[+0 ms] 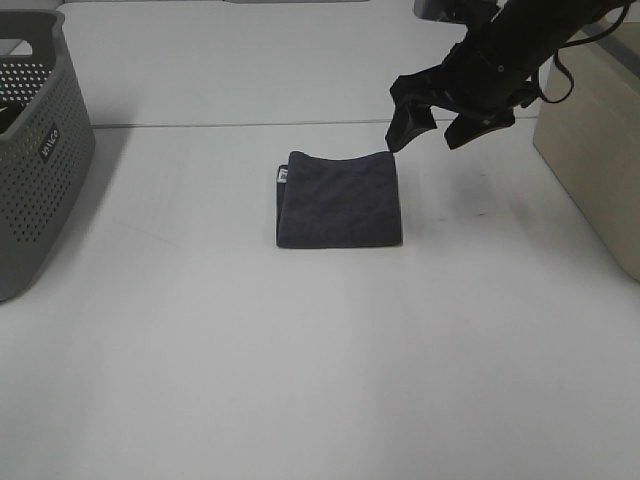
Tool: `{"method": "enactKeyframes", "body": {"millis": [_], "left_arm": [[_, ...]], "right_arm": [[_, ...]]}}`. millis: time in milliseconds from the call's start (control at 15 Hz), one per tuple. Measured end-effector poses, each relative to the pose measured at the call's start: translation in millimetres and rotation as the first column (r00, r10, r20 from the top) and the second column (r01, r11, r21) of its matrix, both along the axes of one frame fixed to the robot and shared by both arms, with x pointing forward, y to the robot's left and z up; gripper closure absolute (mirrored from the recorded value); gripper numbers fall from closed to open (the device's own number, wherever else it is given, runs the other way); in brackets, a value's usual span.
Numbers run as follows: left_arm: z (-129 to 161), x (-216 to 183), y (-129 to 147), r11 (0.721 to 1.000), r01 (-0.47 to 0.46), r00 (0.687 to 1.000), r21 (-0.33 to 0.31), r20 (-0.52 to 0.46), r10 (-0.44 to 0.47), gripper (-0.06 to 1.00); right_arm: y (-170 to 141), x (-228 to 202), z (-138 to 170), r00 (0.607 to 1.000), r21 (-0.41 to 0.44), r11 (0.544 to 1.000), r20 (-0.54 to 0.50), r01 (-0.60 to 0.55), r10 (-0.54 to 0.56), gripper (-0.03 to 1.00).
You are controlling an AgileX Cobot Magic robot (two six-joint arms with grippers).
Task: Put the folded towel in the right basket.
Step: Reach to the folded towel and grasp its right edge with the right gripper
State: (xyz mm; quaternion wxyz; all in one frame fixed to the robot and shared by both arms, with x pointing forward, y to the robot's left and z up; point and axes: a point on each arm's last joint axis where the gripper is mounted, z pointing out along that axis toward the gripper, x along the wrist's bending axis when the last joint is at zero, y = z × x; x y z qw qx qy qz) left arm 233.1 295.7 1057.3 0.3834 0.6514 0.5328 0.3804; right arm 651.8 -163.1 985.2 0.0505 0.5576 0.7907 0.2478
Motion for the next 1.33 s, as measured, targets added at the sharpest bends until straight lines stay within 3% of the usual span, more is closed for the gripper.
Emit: {"method": "enactKeyframes", "body": {"millis": [200,467,600,867,1333], "left_arm": [[0,0,0,1.000,0.000,1.000,0.000,0.000,0.000,-0.04],[0,0,0,1.000,0.000,1.000,0.000,0.000,0.000,-0.04],[0,0,0,1.000,0.000,1.000,0.000,0.000,0.000,-0.04],[0,0,0,1.000,0.000,1.000,0.000,0.000,0.000,-0.04],[0,0,0,1.000,0.000,1.000,0.000,0.000,0.000,-0.04]], "right_arm": [[10,21,-26,0.992,0.003,0.999,-0.118,-0.032,0.032,0.21],[20,45,-44,0.984,0.025,0.998,-0.170,-0.054,0.057,0.21],[25,57,-72,0.974,0.029,0.998,-0.217,-0.059,0.063,0.21],[15,69,-96,0.963,0.099,0.995,-0.269,0.011,0.016,0.25],[8,77,-98,0.976,0.109,0.993,-0.216,0.052,-0.027,0.28]]}}
